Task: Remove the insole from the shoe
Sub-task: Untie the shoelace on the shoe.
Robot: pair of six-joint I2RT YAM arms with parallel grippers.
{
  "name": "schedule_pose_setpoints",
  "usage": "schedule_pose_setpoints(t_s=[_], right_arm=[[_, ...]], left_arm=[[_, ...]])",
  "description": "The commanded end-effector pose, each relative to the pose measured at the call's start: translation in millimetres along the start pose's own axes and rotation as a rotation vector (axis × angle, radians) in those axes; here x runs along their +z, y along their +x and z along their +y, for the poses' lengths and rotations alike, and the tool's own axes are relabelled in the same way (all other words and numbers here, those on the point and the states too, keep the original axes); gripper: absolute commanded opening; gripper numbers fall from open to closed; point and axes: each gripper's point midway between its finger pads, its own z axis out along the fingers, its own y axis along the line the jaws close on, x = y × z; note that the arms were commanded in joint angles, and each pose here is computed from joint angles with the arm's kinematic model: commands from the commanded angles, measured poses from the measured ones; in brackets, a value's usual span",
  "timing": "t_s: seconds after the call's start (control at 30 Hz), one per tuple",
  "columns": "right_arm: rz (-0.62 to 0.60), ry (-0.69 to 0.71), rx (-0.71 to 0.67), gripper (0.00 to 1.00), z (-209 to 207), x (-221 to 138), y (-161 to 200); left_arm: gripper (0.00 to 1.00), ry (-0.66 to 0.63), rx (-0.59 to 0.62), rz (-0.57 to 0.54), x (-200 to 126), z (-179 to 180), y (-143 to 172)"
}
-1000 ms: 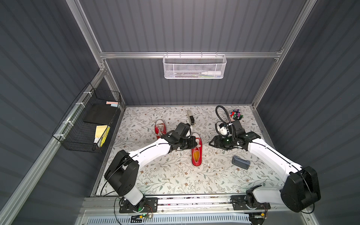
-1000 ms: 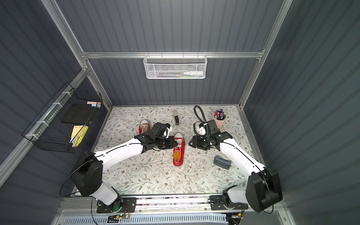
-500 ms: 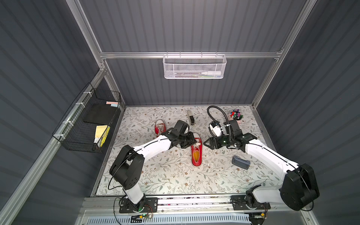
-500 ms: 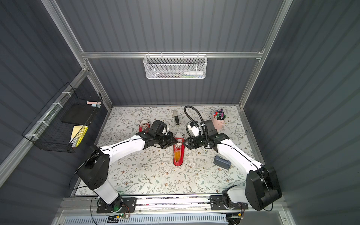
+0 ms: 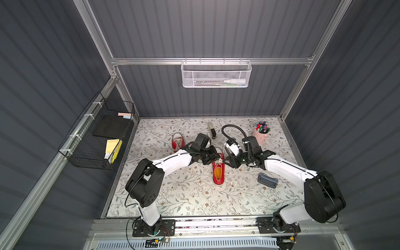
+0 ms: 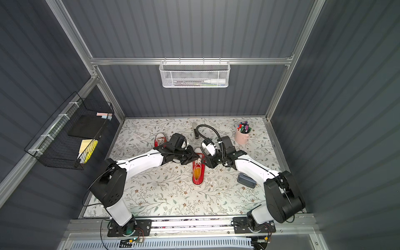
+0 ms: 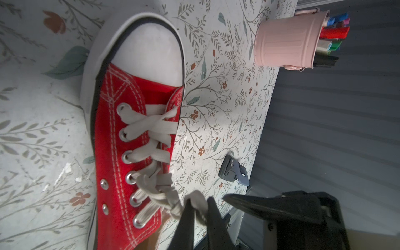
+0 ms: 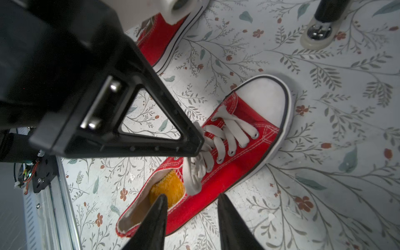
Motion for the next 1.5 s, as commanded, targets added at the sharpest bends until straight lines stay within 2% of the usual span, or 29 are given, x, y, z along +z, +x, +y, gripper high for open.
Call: schedule_pose_setpoints(t_s=[0.0,0.13,0.4,0.47,0.53,0.63,0.7,0.77,0.97,1.13,1.23,1.47], right_arm=[[-0.027,-0.015,0.021,0.42,1.2,5.2,-3.5],[-0.019,-0.038,0.014,0.48,3.2,9.4,-5.0],[-0.025,-0.033,0.035,0.39,-2.2,17.2,-13.6],[-0.030,-0.041,0.045,0.39,-0.4,16.8,-14.8],[-0.034,-0.049,0.054,0.46,2.8,14.3,-16.0],[-0.035,-0.021,0.088,0.60,2.3,5.7,-15.2],[-0.029,0.023,0.141,0.64,0.1,-5.0,-15.8],[-0.011,0.086,0.257,0.65,-4.2,-17.4,-12.8],[0.073,0.062,0.580,0.55,9.3,-25.6,6.0],[0.180,0.015,0.748,0.45,18.2,-13.4,17.1],[0.207,-0.004,0.762,0.43,20.4,-4.6,14.4],[0.192,0.023,0.694,0.42,7.7,7.2,0.6]], left_arm=[[0.16,0.029,-0.003,-0.003,2.8,-12.5,-8.5],[0.16,0.029,-0.004,-0.001,6.0,-15.1,-10.9],[0.17,0.027,-0.003,0.001,5.9,-17.5,-12.0],[0.17,0.023,0.000,-0.005,4.1,-17.2,-12.4],[0.17,0.016,0.000,-0.010,3.3,-15.2,-12.8],[0.16,0.008,0.000,-0.019,3.2,-13.4,-14.5],[0.14,0.010,-0.002,-0.018,3.8,-13.9,-14.5],[0.12,0.014,-0.009,-0.021,5.8,-13.5,-15.5],[0.10,0.033,-0.035,-0.019,10.8,-13.4,-16.3],[0.09,0.038,-0.042,-0.017,13.5,-14.9,-17.7],[0.08,0.037,-0.050,-0.009,15.8,-14.2,-17.3],[0.08,0.025,-0.053,-0.008,15.8,-12.5,-17.3]])
